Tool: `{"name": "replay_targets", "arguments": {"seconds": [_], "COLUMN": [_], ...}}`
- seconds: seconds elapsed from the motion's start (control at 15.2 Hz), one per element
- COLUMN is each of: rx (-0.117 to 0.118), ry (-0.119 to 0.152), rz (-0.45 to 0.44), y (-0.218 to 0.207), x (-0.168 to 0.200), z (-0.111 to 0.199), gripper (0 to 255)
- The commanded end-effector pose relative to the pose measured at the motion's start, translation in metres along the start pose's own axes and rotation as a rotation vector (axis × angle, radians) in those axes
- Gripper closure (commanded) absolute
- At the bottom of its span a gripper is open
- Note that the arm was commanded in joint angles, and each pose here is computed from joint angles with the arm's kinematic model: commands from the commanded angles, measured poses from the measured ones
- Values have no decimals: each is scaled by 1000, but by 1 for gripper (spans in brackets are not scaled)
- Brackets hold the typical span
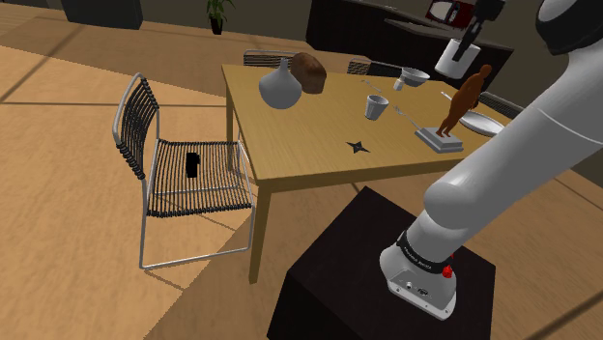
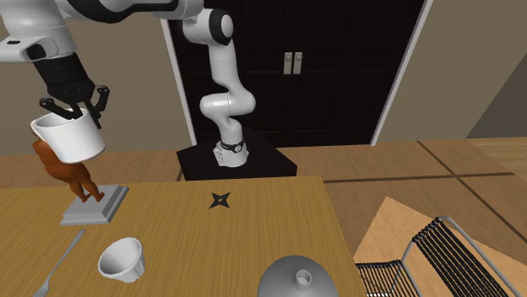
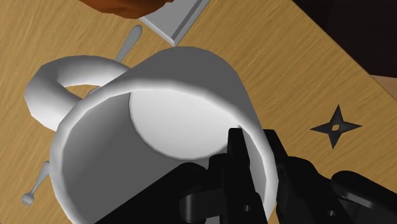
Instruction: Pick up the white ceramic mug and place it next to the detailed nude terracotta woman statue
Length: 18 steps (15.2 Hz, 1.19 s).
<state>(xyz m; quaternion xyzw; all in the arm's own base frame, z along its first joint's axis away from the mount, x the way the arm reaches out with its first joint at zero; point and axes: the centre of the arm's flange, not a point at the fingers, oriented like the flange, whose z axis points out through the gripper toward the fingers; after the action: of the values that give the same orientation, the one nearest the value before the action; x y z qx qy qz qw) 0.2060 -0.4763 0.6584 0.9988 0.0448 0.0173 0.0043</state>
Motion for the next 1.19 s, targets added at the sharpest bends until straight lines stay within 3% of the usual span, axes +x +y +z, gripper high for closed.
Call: {"name": "replay_targets", "arguments": {"seconds": [0.0, 1.12], "rx": [-1, -1], "ry": [0, 0], "rz": [0, 0], "y": [0, -1], "x": [0, -3], "z": [11, 101], "gripper": [255, 255]}}
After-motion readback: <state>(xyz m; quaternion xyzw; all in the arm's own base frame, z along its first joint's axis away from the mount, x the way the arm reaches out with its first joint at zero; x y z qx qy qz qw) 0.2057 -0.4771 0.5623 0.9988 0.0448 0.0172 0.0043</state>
